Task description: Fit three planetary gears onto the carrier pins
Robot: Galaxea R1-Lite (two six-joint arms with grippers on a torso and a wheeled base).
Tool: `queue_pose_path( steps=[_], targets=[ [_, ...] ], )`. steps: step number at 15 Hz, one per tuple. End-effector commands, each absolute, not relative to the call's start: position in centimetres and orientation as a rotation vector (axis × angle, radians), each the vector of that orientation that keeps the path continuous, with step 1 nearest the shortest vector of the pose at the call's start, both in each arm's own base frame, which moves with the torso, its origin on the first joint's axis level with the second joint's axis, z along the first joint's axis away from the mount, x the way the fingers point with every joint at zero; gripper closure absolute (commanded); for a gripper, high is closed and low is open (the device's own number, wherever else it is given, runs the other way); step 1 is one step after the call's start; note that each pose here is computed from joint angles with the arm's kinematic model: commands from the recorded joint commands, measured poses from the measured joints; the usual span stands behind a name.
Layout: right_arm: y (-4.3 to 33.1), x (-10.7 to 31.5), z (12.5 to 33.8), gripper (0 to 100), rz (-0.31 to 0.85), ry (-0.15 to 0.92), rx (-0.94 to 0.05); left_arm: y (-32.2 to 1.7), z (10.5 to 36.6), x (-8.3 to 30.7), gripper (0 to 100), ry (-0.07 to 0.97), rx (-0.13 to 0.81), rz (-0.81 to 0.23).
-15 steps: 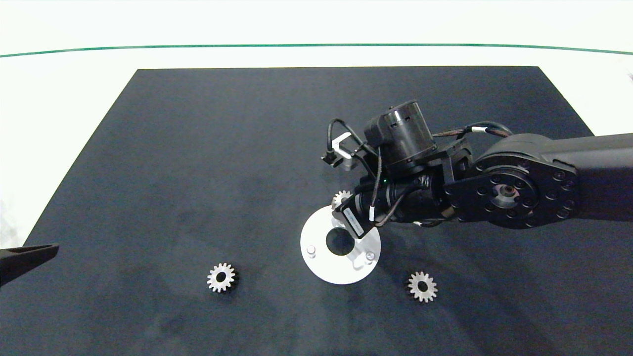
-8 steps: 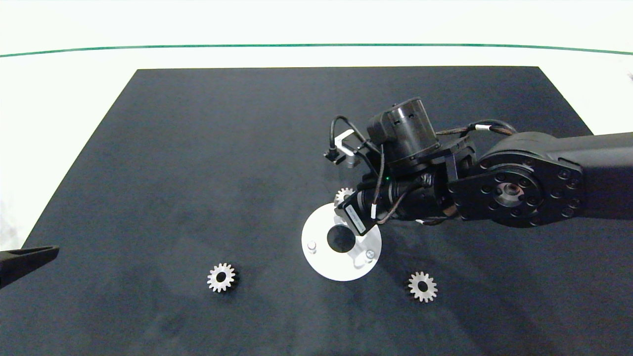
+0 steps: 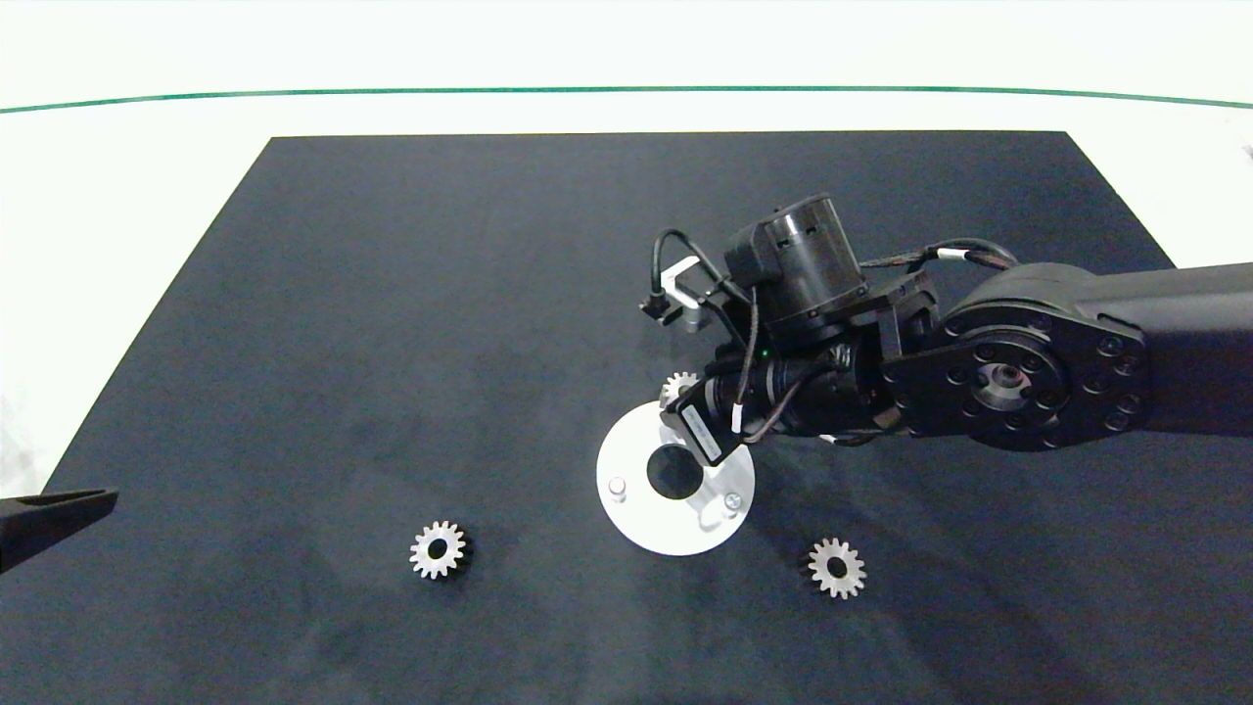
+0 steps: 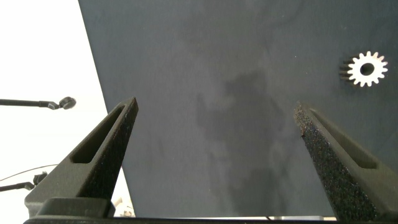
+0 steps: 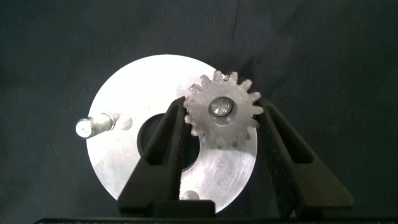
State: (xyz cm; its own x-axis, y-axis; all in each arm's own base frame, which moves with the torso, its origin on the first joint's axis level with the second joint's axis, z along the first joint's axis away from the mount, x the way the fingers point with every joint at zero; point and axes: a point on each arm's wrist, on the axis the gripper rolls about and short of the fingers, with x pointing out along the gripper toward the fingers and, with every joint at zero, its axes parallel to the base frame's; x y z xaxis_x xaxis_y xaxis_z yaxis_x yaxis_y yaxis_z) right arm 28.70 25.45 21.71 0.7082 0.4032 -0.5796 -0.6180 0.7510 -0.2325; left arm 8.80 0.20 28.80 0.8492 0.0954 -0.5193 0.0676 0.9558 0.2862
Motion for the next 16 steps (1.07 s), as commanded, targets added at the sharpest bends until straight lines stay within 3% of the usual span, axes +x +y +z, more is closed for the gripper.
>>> queue_pose_path(
  steps=[1, 4, 8, 12, 16],
  targets=[
    [25.4, 28.6, 21.8, 0, 0.587, 0.53, -0.436, 0.2, 28.8, 8.8, 0, 0.562, 0.304, 0.015],
    [25.2, 28.4, 22.2, 0, 0.587, 0.52, -0.431, 0.2, 28.8, 8.5, 0, 0.554, 0.306, 0.015],
    [21.3, 24.1, 25.7, 0, 0.561, 0.459, -0.4, 0.2, 28.8, 8.4, 0, 0.551, 0.304, 0.015],
    [17.9, 19.9, 24.9, 0, 0.571, 0.493, -0.424, -0.2, 28.8, 8.4, 0, 0.547, 0.316, -0.03],
    [17.0, 17.6, 23.8, 0, 0.608, 0.515, -0.455, -0.2, 28.7, 8.4, 0, 0.546, 0.317, -0.037]
  ],
)
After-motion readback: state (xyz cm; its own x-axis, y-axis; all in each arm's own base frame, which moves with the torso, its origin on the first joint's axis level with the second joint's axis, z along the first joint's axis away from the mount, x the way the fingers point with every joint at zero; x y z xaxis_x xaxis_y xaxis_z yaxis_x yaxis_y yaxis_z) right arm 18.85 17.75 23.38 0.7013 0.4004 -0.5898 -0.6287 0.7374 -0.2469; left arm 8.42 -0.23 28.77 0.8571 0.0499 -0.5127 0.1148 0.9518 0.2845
